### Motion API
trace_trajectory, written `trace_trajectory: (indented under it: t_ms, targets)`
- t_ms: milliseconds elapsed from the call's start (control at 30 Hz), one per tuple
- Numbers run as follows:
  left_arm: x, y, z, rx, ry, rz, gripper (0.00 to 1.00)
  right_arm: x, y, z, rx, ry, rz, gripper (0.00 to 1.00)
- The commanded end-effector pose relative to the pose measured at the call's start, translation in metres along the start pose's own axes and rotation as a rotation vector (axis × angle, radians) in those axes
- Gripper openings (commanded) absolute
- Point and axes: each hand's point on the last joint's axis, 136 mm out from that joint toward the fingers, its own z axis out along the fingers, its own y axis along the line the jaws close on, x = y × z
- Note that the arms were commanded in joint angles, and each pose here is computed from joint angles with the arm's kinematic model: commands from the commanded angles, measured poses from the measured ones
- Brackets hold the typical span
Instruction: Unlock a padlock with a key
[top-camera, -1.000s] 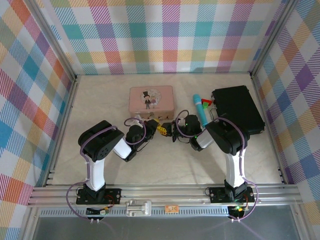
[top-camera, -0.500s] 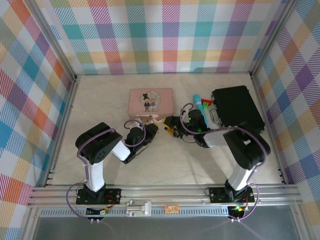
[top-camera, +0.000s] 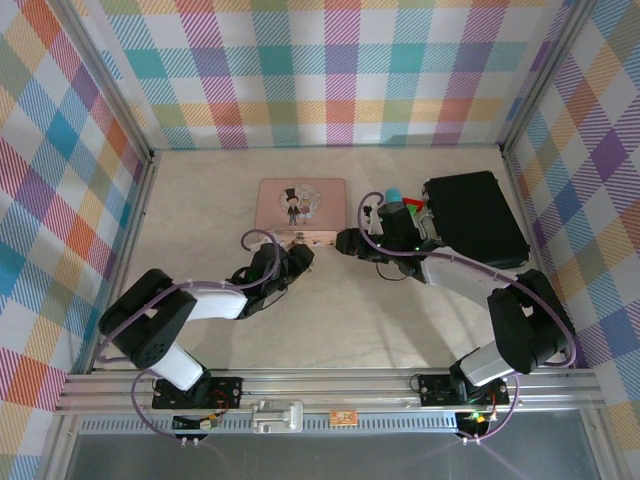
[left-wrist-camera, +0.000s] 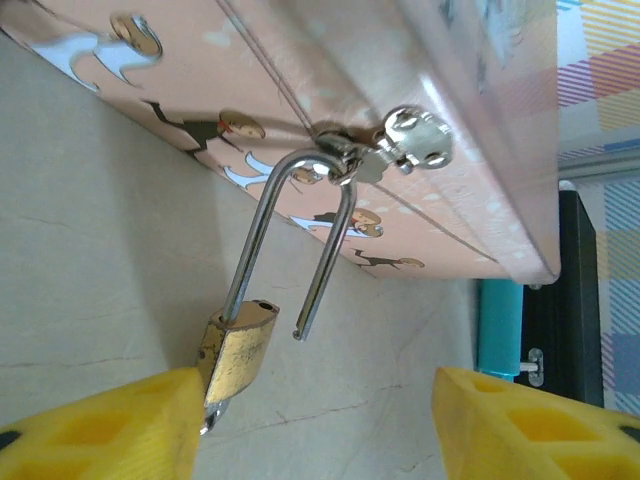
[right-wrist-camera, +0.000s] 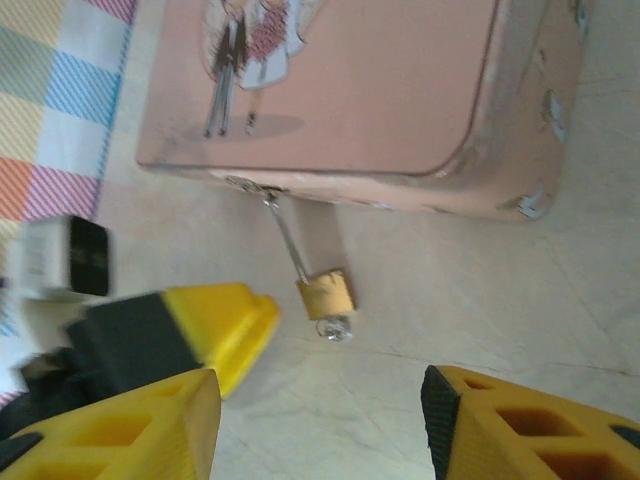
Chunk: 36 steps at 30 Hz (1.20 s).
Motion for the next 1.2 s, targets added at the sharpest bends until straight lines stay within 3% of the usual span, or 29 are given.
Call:
trace_trajectory:
  t_ms: [0, 267, 467, 767, 1167]
  targets:
    - [-0.016, 0.016, -0.017, -0.116, -0.034, 0.069, 0.65, 0.009, 0.004, 0.000, 0.053, 0.037, -0.168, 0.56]
    - [-0.080, 0.025, -0.074, -0.164, -0.207, 0.057, 0.80, 0.048, 0.025, 0.041, 0.198, 0.174, -0.423, 0.56]
    - [-0.117, 0.050, -0.100, -0.191, -0.277, -0.038, 0.82, 0.062, 0.029, 0.077, 0.385, 0.238, -0.487, 0.58]
    - [-0.129, 0.067, -0.113, -0.180, -0.311, -0.087, 0.82, 0.058, 0.021, 0.116, 0.604, 0.242, -0.599, 0.54]
    - [-0.140, 0.066, -0.111, -0.167, -0.323, -0.101, 0.82, 0.051, -0.005, 0.135, 0.774, 0.240, -0.730, 0.47]
